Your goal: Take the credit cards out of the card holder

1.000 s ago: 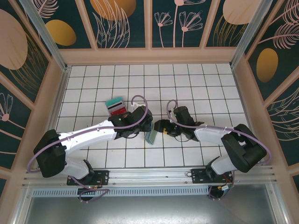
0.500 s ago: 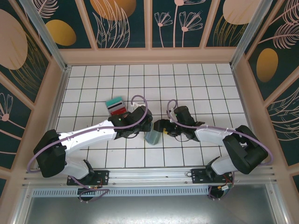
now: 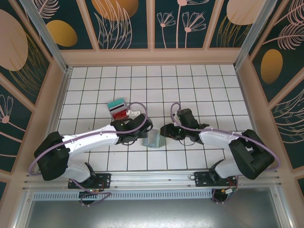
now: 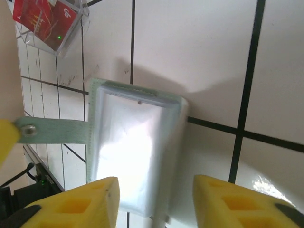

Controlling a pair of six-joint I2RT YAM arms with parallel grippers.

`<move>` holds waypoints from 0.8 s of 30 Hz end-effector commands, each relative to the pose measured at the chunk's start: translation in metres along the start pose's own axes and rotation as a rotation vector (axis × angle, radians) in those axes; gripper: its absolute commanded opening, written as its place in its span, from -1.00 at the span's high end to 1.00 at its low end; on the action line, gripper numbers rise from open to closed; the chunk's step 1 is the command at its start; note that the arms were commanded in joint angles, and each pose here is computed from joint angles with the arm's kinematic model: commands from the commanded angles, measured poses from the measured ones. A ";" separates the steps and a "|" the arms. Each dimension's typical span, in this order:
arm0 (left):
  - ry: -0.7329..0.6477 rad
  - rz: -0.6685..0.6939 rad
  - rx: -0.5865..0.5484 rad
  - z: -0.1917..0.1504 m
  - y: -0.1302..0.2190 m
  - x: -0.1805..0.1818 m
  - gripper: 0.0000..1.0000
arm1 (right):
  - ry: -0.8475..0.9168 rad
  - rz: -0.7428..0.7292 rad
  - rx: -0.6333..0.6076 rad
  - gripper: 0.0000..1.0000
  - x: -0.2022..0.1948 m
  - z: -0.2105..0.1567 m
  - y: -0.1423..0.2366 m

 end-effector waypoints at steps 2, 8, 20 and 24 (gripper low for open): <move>0.049 0.059 -0.002 -0.007 -0.001 0.019 1.00 | 0.005 -0.030 -0.003 0.64 -0.007 -0.008 0.005; 0.042 0.029 0.002 -0.009 -0.006 0.015 1.00 | -0.001 -0.041 -0.008 1.00 -0.009 -0.007 0.004; 0.076 -0.205 -0.087 0.019 0.032 -0.017 -0.35 | -0.063 -0.028 -0.071 1.00 -0.013 -0.003 0.003; 0.120 -0.385 -0.127 0.026 0.053 -0.032 -0.28 | -0.068 -0.020 -0.089 1.00 -0.013 -0.003 0.005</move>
Point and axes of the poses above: each hand's point on the last joint's axis, 136 mm out from that joint toward the fingers, its own y axis back along the fingers, its own x axis along the line the jaws close on, z = x × y, the point moved 4 cm from there along y, back along the fingers, and after that the axes turned 1 degree about -y, right-handed, at the moved point
